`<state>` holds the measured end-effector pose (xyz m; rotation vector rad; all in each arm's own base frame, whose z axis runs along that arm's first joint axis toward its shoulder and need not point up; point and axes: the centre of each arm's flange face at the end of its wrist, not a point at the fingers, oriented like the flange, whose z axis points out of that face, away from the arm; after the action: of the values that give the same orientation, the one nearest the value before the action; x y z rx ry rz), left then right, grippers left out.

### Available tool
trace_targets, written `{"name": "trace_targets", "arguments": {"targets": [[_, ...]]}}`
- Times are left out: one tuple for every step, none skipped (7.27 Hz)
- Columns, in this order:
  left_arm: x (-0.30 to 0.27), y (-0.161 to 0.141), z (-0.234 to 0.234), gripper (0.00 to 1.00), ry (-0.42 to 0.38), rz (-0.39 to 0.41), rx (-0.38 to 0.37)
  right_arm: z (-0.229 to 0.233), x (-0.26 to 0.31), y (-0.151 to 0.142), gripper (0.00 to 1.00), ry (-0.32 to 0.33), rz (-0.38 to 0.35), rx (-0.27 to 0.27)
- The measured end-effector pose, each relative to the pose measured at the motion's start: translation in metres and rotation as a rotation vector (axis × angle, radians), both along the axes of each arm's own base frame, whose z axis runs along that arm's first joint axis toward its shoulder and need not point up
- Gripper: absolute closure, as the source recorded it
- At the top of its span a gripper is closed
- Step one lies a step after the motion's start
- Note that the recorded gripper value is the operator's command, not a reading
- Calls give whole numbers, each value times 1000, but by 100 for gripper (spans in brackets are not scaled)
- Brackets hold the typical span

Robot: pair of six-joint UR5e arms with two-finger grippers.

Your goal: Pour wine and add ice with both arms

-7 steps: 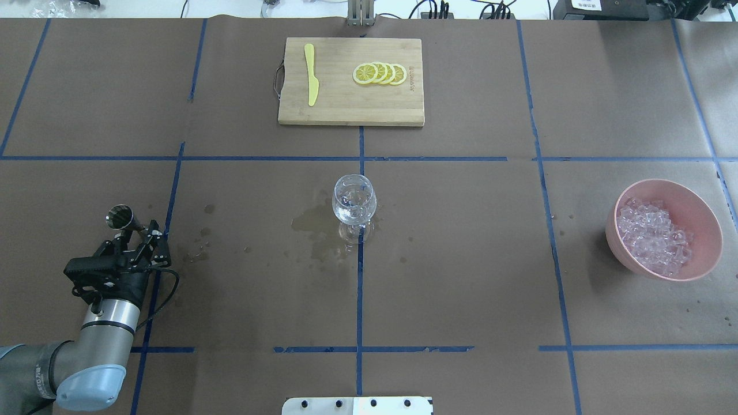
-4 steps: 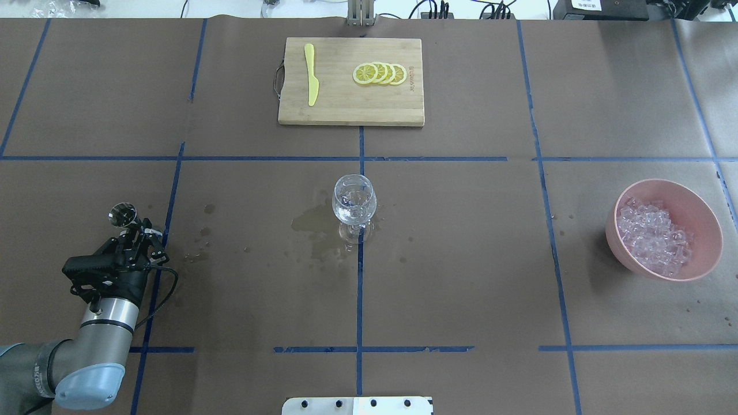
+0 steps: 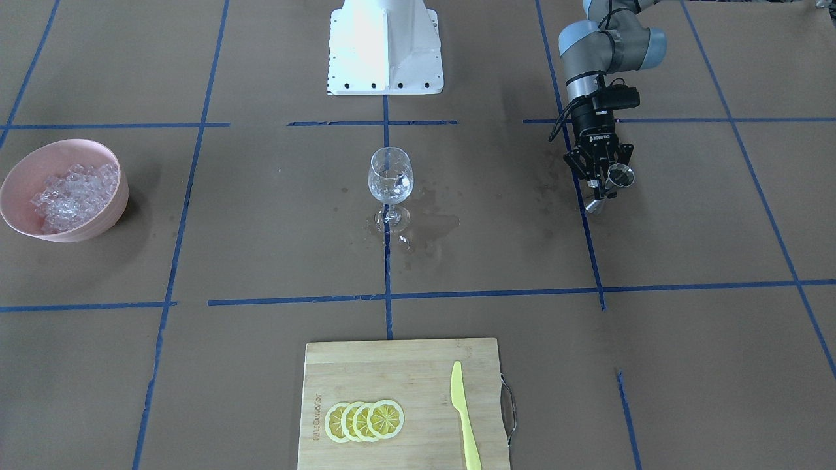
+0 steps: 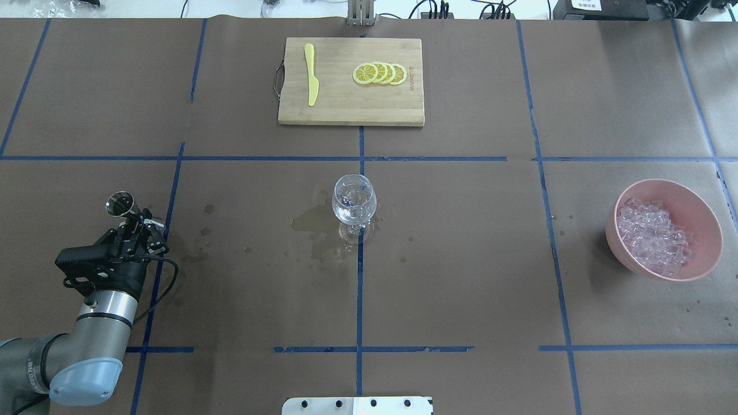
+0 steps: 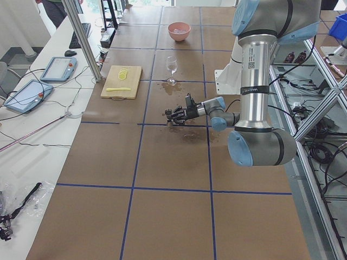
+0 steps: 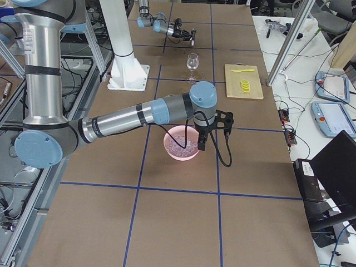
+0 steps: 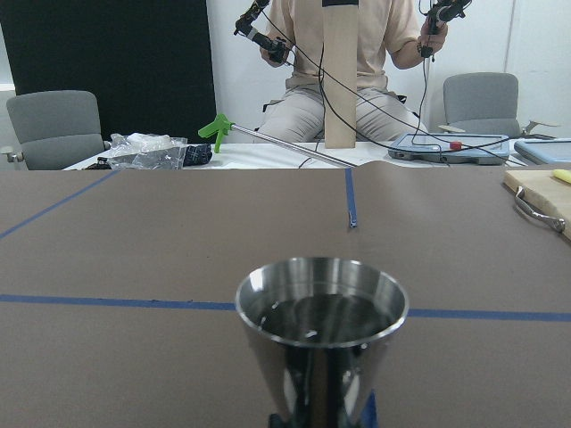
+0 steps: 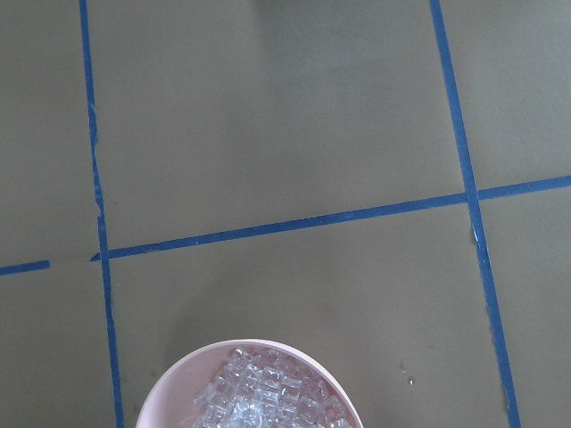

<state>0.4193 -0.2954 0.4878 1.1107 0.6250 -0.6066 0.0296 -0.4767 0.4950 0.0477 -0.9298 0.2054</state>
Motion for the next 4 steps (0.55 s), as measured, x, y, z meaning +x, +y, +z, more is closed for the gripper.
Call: {"name": "trace_targets", "arguments": {"targets": [[-9, -7, -16, 100, 10, -12, 8, 0, -1, 0, 0, 0, -1, 2], [-20, -14, -39, 100, 17, -16, 23, 0, -1, 0, 0, 1, -3, 3], [-31, -20, -64, 100, 30, -22, 39, -2, -3, 1, 0, 0, -6, 6], [-38, -29, -87, 100, 44, -33, 55, -3, -4, 1, 0, 1, -8, 9]]}}
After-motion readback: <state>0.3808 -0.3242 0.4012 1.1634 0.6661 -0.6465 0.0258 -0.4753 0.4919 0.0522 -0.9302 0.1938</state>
